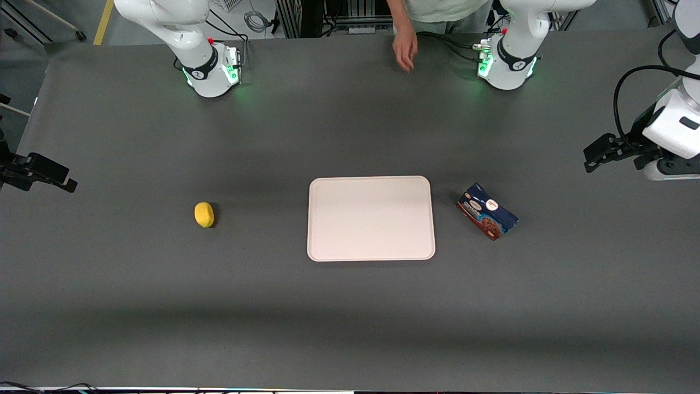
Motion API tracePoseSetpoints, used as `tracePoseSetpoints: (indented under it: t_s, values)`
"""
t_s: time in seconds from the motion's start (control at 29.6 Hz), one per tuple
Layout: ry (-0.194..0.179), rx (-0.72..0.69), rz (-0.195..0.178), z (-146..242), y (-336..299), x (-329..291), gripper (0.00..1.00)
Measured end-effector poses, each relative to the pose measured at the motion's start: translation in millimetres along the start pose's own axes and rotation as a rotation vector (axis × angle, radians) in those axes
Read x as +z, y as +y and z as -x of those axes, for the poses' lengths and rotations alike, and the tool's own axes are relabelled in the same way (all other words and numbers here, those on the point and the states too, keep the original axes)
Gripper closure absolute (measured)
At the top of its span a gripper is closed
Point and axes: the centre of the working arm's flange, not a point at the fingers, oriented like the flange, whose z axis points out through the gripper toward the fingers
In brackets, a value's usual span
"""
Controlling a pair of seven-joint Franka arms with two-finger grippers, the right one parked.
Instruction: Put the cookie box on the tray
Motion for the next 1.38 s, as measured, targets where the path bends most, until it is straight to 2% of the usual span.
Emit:
tracePoseSetpoints:
  t_s: [0.13,0.27,0.47,0.71,1.01,1.21,1.38]
  values:
    - [-0.025,-0.156,0.013,3.0,8.3,8.2,0.0]
    - [-0.043,-0.279,0.008,6.9,17.5,20.0,0.0]
    - [-0.049,-0.337,0.003,13.5,33.8,46.3,0.0]
    - [-0.034,-0.336,0.013,19.5,43.5,84.7,0.0]
    - [0.047,-0.345,0.062,37.9,53.7,171.6,0.0]
    - [0.044,-0.346,0.064,55.1,67.3,217.7,0.0]
    - [0.066,-0.343,0.086,54.3,70.3,243.7,0.0]
